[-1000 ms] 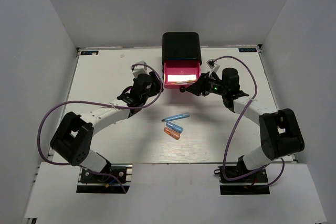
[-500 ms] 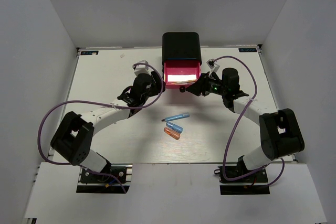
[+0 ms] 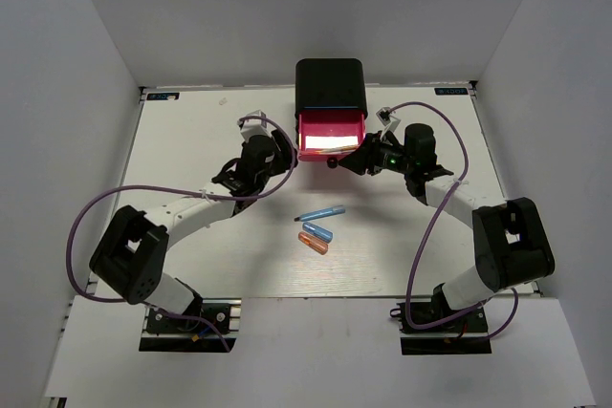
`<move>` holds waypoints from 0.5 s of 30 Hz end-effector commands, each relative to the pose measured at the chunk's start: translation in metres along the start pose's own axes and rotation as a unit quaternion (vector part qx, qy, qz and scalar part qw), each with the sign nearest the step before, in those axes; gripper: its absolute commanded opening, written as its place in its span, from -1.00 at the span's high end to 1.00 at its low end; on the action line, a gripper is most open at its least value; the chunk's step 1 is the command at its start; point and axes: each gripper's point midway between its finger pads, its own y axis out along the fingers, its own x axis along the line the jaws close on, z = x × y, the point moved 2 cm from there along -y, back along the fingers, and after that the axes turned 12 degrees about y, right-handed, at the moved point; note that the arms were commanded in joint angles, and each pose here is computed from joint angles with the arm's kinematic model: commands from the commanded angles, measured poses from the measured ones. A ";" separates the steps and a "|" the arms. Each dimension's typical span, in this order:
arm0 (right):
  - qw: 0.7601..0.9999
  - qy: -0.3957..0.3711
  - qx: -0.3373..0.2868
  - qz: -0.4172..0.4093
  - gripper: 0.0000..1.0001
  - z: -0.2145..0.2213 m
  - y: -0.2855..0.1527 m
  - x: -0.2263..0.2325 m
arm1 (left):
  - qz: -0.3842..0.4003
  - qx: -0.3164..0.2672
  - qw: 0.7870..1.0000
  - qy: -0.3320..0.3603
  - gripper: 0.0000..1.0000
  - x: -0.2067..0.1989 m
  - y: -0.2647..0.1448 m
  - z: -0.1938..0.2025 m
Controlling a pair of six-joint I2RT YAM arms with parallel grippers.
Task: Sort the stationery into containers
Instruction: Close the drawer
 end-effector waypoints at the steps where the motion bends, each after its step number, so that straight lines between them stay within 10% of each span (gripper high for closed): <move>1: 1.000 -0.023 -0.019 0.000 0.01 -0.009 -0.003 0.004 | -0.016 -0.036 0.999 -0.010 -0.33 0.008 -0.013 -0.020; 15: 0.999 -0.027 -0.018 0.003 0.01 -0.008 -0.003 0.002 | -0.021 -0.015 1.000 -0.007 -0.33 0.003 0.002 -0.013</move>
